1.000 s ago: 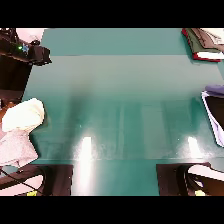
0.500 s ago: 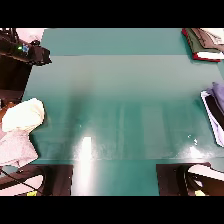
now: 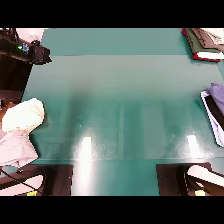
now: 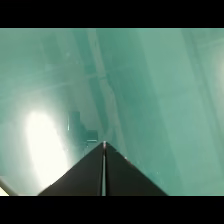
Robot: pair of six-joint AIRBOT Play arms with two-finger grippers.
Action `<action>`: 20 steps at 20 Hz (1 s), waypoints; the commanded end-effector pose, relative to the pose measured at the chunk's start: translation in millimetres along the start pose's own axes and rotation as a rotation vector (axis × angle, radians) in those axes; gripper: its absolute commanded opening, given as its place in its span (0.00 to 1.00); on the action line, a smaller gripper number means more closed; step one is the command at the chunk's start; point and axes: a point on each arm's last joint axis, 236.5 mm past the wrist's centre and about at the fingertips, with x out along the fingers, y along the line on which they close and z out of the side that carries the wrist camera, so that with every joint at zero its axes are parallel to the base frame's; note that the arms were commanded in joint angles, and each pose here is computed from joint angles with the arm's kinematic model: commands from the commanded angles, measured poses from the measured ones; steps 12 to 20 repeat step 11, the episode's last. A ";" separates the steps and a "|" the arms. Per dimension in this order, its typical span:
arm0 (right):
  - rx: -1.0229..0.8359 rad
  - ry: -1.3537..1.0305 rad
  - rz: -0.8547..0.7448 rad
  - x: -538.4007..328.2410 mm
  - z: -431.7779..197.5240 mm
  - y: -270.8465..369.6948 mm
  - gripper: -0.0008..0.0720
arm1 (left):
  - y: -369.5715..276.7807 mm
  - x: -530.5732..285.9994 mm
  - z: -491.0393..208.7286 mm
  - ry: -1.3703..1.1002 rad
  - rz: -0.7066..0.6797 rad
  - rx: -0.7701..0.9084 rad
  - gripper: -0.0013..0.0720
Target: Fold the shirts.
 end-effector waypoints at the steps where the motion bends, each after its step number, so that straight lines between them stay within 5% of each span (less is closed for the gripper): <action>1: -0.201 0.032 0.164 -2.5 -29.2 95.7 0.52 | 0.4 -0.6 5.9 -0.025 0.003 0.001 0.05; 3: -0.313 0.047 0.224 -7.6 -51.5 138.2 0.04 | 1.0 -0.8 10.1 -0.043 0.005 0.000 0.05; 9: -0.534 0.042 0.362 -23.0 -98.6 218.2 0.04 | 1.1 -0.8 10.8 -0.046 0.006 0.001 0.05; 20: -0.562 0.060 0.378 -23.7 -108.7 226.3 0.04 | 1.1 -0.8 10.7 -0.045 0.006 0.001 0.05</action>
